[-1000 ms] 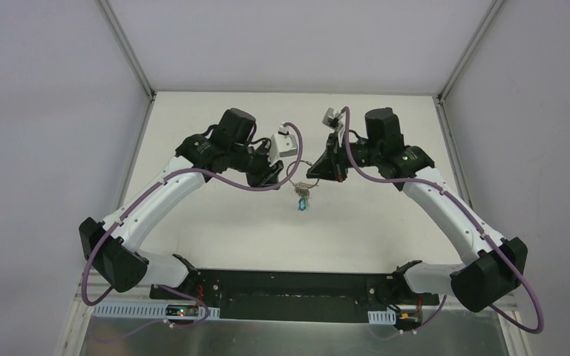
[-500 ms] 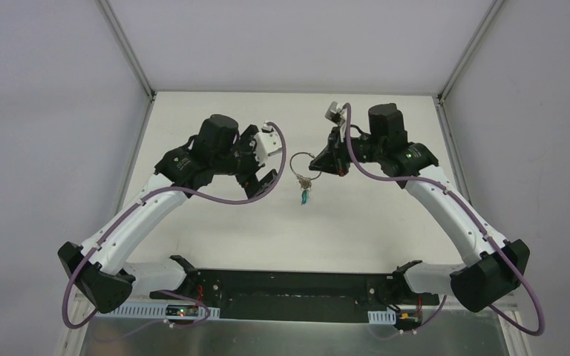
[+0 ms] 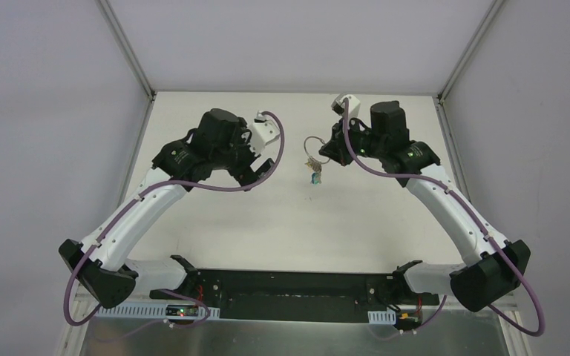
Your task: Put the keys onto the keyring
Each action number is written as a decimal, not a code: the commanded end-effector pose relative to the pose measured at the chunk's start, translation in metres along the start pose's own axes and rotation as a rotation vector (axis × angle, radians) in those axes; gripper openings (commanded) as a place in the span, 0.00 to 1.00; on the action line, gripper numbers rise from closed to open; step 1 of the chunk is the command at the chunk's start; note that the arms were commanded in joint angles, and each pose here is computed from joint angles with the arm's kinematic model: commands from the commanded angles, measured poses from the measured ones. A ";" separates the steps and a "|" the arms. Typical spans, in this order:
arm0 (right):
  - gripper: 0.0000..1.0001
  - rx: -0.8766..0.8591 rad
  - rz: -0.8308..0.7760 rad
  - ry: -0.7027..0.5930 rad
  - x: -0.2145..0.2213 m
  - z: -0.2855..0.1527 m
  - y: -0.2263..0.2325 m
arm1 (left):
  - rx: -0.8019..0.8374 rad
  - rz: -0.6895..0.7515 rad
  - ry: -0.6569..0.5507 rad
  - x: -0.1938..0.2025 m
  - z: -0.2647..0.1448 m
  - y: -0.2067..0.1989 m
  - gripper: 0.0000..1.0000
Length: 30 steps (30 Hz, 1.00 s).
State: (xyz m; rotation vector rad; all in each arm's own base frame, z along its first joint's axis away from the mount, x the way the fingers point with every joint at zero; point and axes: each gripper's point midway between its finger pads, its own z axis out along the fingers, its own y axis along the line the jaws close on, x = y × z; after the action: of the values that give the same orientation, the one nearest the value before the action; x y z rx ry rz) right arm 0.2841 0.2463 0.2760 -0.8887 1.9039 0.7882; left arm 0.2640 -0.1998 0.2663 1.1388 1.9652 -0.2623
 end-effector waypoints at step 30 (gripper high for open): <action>0.00 -0.188 0.302 0.166 0.139 0.088 0.023 | -0.258 -0.076 0.056 0.037 -0.030 0.045 0.99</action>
State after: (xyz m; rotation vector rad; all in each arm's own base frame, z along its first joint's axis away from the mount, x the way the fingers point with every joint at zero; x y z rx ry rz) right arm 0.2285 0.2967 0.1281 -0.9193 2.1506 1.1051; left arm 0.2671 -0.1307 0.2644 0.9366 2.0381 0.0044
